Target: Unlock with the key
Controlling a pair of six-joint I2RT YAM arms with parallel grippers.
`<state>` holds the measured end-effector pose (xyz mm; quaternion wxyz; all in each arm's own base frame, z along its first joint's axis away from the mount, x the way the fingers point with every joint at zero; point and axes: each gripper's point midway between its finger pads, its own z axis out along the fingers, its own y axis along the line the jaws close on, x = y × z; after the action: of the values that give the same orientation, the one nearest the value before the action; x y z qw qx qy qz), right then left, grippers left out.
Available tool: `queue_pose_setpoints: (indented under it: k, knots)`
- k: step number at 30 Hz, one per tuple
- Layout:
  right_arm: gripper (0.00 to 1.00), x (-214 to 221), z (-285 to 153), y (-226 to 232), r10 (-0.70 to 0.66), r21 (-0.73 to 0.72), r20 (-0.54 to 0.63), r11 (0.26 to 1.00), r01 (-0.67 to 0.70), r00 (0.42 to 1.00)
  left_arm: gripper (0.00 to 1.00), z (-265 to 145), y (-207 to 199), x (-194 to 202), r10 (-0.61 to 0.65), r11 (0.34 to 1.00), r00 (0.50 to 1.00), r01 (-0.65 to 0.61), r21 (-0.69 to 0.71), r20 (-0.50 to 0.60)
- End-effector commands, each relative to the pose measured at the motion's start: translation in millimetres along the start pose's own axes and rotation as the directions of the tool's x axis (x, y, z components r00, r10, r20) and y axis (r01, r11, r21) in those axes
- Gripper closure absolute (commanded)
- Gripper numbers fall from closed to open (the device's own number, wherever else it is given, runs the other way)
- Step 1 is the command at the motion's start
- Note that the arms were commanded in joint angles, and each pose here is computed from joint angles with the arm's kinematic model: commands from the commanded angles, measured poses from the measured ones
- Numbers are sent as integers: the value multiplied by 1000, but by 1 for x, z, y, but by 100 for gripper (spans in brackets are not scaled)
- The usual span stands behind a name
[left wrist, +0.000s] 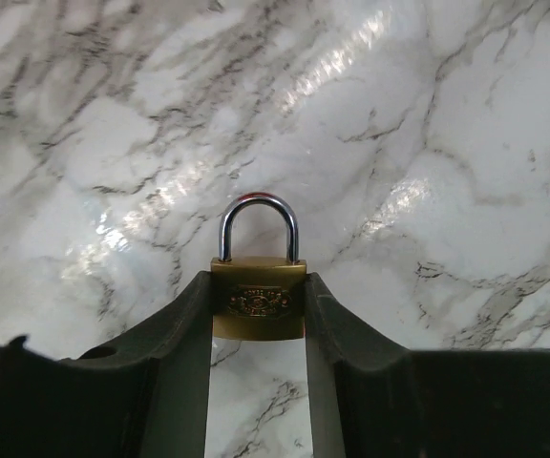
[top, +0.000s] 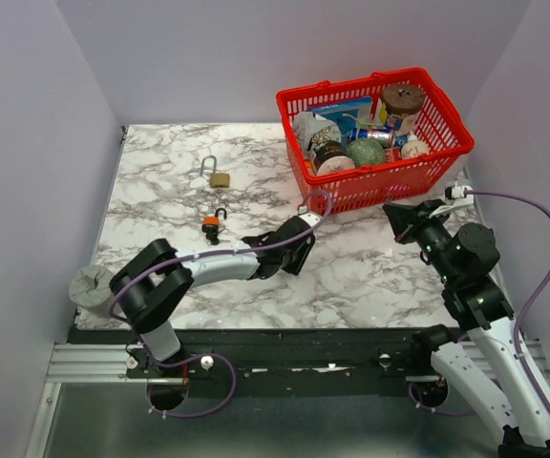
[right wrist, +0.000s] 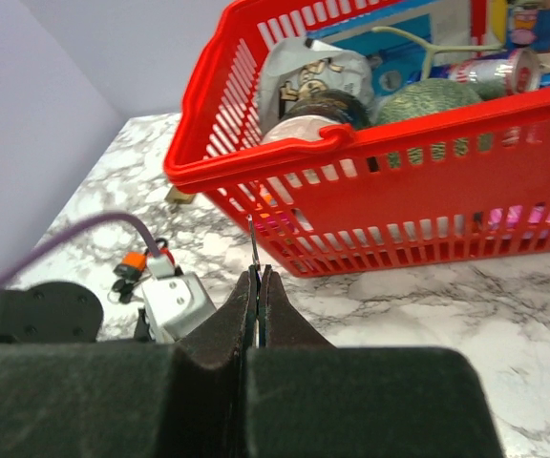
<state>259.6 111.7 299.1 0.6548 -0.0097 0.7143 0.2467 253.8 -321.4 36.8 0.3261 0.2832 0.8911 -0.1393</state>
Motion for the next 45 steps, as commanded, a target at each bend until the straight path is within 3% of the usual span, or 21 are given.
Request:
queue_pose_setpoints:
  k: [1,9,13,15,18,21,33,45]
  knots:
    - [99,15,7,28,-18,-167,-68,986,6,998,100,-52,16,-60,-204,979,958,205,20,199]
    - [99,48,19,73,-6,-299,-169,953,-45,986,100,-131,71,-110,-450,893,823,416,173,345]
    - [99,67,33,107,7,-355,-232,931,-91,973,100,-139,91,-112,-515,856,770,484,180,378]
    - [99,74,35,132,11,-409,-253,905,-117,967,100,-145,98,-120,-591,806,696,537,250,409]
    - [99,107,49,153,28,-430,-354,883,-189,935,100,-139,113,-109,-663,746,632,601,287,402]
    - [99,133,62,167,27,-429,-417,875,-222,909,100,-137,117,-103,-698,714,601,626,314,388]
    - [99,191,99,197,7,-408,-540,873,-269,842,100,-138,122,-98,-717,694,580,640,329,387]
    - [99,206,112,204,30,-391,-572,868,-305,819,100,-139,121,-99,-720,692,577,636,341,386]
